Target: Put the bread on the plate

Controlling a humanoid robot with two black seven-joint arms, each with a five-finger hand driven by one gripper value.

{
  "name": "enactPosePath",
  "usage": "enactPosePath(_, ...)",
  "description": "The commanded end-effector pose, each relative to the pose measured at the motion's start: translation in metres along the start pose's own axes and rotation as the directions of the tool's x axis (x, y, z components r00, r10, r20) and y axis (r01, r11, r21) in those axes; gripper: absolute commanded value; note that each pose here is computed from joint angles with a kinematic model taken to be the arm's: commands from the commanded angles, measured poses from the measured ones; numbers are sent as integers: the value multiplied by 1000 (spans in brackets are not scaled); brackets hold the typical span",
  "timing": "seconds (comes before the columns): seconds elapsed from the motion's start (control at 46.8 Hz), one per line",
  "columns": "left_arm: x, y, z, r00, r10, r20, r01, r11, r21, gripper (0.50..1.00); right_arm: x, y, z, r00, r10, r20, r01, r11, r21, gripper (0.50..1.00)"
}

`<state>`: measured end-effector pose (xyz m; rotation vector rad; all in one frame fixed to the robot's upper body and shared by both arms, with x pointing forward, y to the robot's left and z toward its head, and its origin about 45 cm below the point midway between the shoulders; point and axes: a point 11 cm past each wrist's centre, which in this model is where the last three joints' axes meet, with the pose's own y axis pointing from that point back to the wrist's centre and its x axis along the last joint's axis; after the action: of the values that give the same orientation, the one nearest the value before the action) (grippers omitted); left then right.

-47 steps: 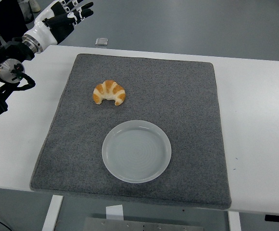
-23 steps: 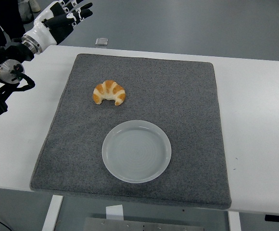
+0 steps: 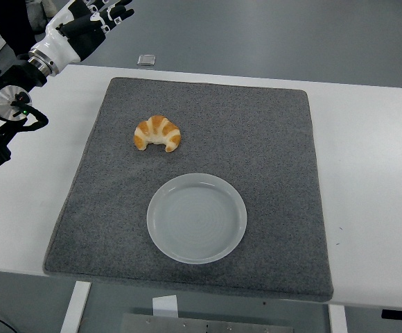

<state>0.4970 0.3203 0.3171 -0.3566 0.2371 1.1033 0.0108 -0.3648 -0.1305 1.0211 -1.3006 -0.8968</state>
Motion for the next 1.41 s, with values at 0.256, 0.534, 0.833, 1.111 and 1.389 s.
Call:
enactPosePath(0.256, 4, 1, 0, 1000, 17, 6, -17, 1000, 3, 994, 0, 0, 0, 1000, 0, 0, 0, 1000, 0, 952)
enactPosePath(0.534, 5, -1, -2, 998, 56, 15, -56, 998, 4, 994, 0, 0, 0, 1000, 0, 0, 0, 1000, 0, 952)
enactPosePath(0.833, 3, -4, 1, 999, 50, 18, -50, 999, -1, 994, 0, 0, 0, 1000, 0, 0, 0, 1000, 0, 952)
enactPosePath(1.111, 1, -5, 0, 998, 42, 36, -43, 999, 10, 994, 0, 0, 0, 1000, 0, 0, 0, 1000, 0, 952)
enactPosePath(1.389, -16, -22, 32, 997, -2, 73, 4, 1000, -28, 992, 0, 0, 0, 1000, 0, 0, 0, 1000, 0, 952)
